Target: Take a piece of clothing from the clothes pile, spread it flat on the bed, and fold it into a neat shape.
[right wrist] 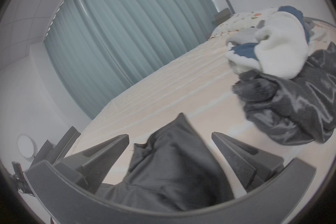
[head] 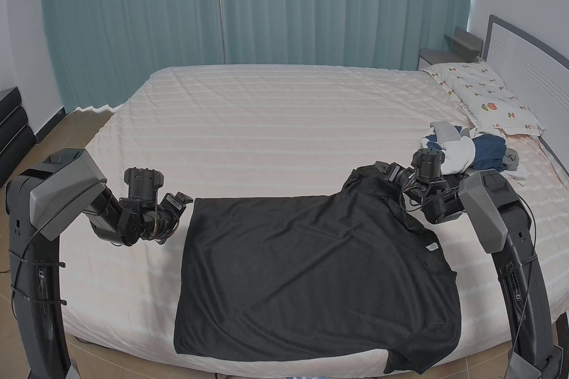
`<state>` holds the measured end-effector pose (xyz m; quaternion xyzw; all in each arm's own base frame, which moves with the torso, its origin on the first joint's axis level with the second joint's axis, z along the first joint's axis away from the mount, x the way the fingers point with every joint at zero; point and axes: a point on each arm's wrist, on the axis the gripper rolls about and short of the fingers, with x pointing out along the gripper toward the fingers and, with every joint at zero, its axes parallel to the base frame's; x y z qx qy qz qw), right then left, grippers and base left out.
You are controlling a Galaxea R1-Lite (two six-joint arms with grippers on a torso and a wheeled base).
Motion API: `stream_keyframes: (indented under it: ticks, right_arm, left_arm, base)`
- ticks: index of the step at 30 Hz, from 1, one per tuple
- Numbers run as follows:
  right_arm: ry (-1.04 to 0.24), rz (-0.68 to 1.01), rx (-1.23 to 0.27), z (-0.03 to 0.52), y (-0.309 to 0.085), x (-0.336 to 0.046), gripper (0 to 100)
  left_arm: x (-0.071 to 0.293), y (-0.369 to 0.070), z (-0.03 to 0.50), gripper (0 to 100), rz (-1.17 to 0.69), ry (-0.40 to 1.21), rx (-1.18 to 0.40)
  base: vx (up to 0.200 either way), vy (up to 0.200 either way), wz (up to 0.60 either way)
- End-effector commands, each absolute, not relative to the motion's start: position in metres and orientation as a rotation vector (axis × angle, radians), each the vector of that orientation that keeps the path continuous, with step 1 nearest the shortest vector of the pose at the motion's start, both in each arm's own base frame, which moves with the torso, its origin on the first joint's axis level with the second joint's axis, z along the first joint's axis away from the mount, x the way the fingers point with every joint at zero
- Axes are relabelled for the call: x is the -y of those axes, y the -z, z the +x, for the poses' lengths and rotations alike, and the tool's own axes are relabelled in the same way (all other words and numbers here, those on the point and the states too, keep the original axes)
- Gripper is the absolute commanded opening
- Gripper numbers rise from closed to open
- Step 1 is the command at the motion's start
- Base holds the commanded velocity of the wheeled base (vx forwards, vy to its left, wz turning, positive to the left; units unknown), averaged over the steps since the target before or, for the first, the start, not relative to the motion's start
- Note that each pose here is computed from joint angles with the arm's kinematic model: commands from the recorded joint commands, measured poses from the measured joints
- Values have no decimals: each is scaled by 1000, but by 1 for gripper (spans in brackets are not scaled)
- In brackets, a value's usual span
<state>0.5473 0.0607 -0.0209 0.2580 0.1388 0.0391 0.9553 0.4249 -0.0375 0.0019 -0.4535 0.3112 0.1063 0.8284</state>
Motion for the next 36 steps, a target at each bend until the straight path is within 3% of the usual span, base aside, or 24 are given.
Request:
stream_keyframes:
  ticks: [1, 22, 23, 30, 36]
  right_arm:
    - [-72, 541, -306, 544, 25, -56, 100]
    - [-42, 582, -397, 537, 52, -54, 100]
    - [-42, 583, -398, 537, 54, -54, 0]
    - [-40, 587, -373, 540, 49, -50, 0]
    - [-35, 602, -266, 552, 30, -41, 0]
  left_arm:
    - [37, -2, 425, 100, -963, -226, -661]
    - [37, -2, 425, 100, -963, -226, -661]
    - [37, -2, 425, 100, -963, -226, -661]
    - [37, -2, 425, 100, -963, -226, -661]
    - [37, -2, 425, 100, -963, -226, -661]
  base:
    - [0, 0, 0]
    - [0, 0, 0]
    - [0, 0, 0]
    - [0, 0, 0]
    - [0, 0, 0]
